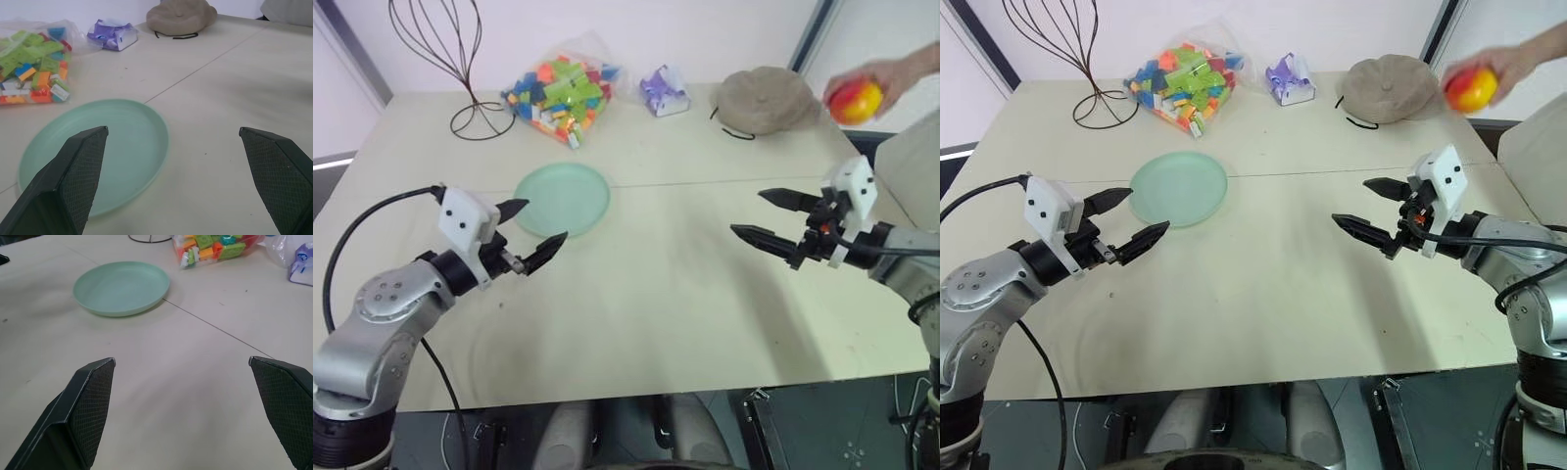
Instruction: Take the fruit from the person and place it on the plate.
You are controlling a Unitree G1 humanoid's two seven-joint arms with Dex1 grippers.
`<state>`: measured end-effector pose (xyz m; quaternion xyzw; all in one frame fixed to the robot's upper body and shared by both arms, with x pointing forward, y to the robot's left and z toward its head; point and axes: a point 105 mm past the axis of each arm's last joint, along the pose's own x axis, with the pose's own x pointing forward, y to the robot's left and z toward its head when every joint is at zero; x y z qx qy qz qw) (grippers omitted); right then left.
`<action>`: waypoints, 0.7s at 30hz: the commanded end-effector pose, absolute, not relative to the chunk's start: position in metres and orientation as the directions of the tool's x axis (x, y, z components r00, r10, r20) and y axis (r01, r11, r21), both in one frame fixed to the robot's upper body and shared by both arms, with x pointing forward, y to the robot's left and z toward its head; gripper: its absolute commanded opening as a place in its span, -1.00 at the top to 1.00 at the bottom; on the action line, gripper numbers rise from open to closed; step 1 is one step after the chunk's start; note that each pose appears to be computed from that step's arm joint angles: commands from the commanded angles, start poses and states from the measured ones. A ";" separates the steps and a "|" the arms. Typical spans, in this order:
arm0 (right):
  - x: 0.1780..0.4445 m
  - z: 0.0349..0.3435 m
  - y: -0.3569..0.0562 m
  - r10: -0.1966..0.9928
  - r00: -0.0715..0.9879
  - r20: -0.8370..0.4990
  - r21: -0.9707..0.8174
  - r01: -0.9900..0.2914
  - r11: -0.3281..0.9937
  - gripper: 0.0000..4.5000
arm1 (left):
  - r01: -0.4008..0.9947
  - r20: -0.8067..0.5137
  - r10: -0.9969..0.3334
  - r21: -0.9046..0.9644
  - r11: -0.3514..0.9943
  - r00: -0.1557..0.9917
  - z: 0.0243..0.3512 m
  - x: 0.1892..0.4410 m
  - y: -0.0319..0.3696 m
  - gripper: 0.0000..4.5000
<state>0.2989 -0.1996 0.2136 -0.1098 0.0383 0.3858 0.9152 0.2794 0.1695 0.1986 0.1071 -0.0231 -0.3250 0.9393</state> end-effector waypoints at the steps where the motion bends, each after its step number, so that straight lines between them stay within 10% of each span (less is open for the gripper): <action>1: 0.301 0.225 -0.192 0.714 0.690 -0.122 -0.225 -0.720 0.657 -0.99 | 0.597 -0.008 -0.613 0.241 0.765 0.790 0.206 0.279 0.174 -1.00; 21: 0.308 0.236 -0.158 0.763 0.642 -0.078 -0.272 -0.750 0.604 -0.99 | 0.536 -0.053 -0.539 0.224 0.814 0.841 0.210 0.276 0.230 -1.00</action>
